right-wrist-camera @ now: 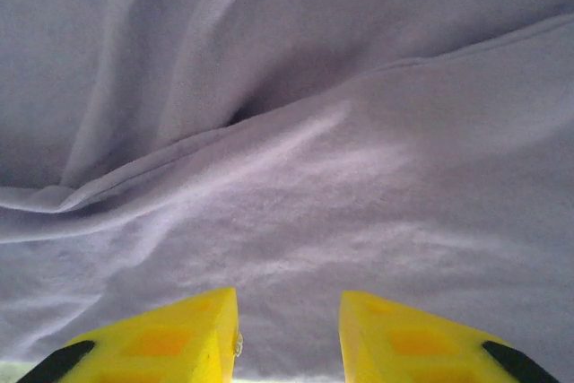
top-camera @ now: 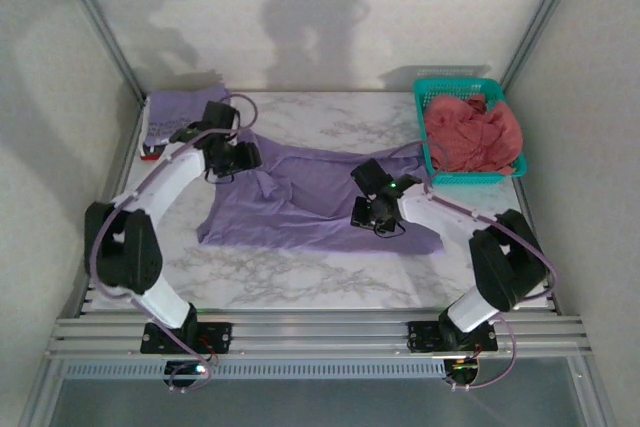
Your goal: Fold and stack the t-shirts
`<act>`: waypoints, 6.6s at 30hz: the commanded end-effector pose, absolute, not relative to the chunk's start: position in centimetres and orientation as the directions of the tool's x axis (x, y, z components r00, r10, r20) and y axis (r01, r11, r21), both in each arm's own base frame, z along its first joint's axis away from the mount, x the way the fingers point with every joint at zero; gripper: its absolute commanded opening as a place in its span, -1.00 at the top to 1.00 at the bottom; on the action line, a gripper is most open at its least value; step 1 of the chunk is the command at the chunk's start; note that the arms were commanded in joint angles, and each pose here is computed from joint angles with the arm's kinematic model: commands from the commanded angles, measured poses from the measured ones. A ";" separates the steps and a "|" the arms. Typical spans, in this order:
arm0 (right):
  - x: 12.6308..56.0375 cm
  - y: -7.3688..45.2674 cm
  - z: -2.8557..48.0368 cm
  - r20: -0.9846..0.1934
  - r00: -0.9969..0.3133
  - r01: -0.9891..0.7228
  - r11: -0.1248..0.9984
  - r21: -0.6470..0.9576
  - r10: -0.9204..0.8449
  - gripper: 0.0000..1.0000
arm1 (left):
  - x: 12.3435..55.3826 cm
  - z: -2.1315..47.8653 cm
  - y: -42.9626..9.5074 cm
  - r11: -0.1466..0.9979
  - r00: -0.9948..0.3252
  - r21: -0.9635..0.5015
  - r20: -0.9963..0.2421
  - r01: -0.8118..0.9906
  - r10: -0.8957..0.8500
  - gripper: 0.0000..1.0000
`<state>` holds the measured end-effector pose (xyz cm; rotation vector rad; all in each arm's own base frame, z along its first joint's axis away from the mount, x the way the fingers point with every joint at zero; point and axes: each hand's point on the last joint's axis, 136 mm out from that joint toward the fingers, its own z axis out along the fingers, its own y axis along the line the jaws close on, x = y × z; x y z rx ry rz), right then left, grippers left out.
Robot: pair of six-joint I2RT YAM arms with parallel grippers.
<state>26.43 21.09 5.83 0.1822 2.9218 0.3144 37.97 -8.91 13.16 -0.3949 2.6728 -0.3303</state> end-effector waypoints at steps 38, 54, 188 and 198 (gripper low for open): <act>21.7 22.6 6.4 -0.064 -0.998 -0.017 0.963 0.268 0.000 0.41 | 27.2 4.7 -9.6 0.828 -0.855 -0.316 -0.085 -0.464 -0.512 1.00; 22.4 24.1 1.9 0.043 -0.999 0.016 0.953 0.302 0.003 0.45 | 26.2 -0.3 -8.6 0.855 -0.866 -0.193 -0.045 -0.482 -0.499 1.00; 39.4 8.2 10.5 -0.471 -0.812 0.440 0.892 -0.104 0.345 -0.08 | 44.5 10.2 -0.6 0.847 -0.778 -0.308 -0.347 -0.433 -0.524 1.00; 39.9 8.9 9.2 -0.439 -0.829 0.427 0.899 -0.096 0.347 -0.08 | 44.6 9.2 -0.5 0.844 -0.788 -0.320 -0.323 -0.431 -0.525 0.64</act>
